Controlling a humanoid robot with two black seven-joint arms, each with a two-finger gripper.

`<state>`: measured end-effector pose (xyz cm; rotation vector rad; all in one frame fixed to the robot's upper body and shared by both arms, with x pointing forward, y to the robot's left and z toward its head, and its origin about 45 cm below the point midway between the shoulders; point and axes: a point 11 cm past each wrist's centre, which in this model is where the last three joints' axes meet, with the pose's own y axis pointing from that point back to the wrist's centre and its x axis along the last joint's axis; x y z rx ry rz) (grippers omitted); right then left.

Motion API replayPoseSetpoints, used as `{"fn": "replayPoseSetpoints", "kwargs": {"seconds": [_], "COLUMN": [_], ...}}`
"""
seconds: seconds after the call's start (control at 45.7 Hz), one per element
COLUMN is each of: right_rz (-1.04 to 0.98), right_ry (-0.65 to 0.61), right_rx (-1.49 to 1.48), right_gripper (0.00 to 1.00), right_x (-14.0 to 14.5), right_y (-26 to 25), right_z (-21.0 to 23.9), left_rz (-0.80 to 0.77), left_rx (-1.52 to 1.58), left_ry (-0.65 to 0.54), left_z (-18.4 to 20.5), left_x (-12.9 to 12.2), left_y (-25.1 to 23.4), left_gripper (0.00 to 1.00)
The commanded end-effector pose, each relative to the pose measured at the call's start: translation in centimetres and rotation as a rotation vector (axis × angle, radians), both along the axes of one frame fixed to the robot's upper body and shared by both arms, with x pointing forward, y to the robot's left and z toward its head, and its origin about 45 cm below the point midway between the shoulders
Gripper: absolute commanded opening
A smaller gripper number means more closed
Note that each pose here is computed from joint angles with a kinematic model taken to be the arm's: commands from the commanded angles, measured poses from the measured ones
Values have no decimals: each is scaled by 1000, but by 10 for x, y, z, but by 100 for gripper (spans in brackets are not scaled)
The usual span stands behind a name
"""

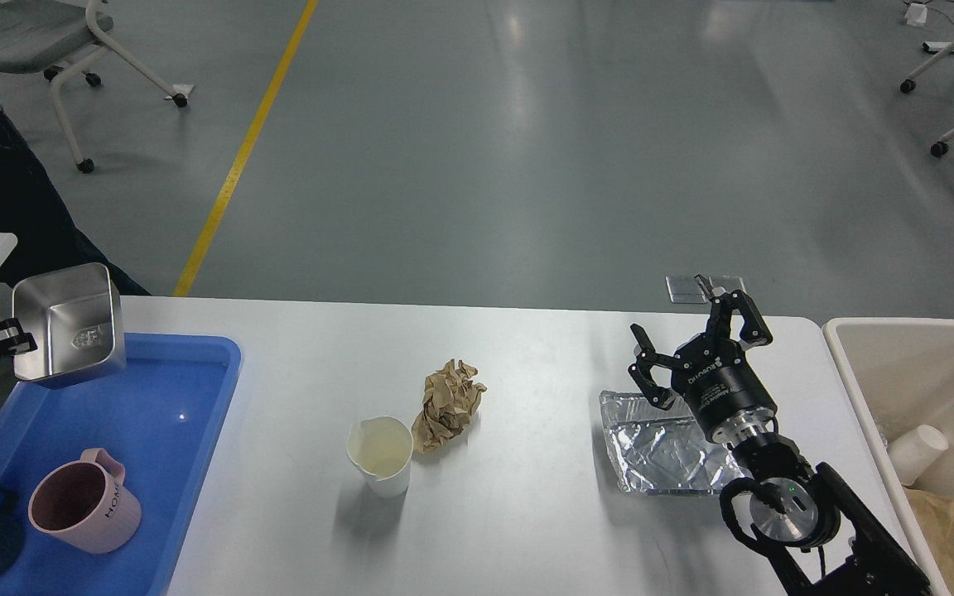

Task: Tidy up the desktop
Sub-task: 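Lift the steel box and set it into the blue tray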

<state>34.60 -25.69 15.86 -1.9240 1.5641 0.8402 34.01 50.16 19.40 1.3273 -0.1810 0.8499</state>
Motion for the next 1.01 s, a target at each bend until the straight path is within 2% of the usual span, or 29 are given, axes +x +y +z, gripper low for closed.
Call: {"fn": "replayPoseSetpoints", "kwargs": {"seconds": [0.0, 0.438, 0.766, 0.81, 0.854, 0.985], "right_rz": [0, 0, 0, 0, -2, -2], "right_ry": [1, 7, 7, 6, 7, 8], "right_rx": [0, 1, -2, -2, -4, -4], "right_gripper": [100, 100, 100, 100, 100, 100], "right_x": [0, -3, -3, -3, -3, -3], "right_y": [0, 0, -1, 0, -2, -2], "right_z": [0, -3, -3, -3, -3, -3], "left_rz": [27, 132, 190, 199, 211, 231], "left_rx": [10, -17, -53, -56, -59, -95], "left_ry": [11, 37, 31, 32, 35, 12], "left_z": [-21, -89, -111, -112, -112, -108], "left_x": [-4, -9, -6, -6, -6, -2], "left_y": [2, -8, -22, -23, -22, -23], "left_gripper": [0, 1, 3, 8, 17, 71]}}
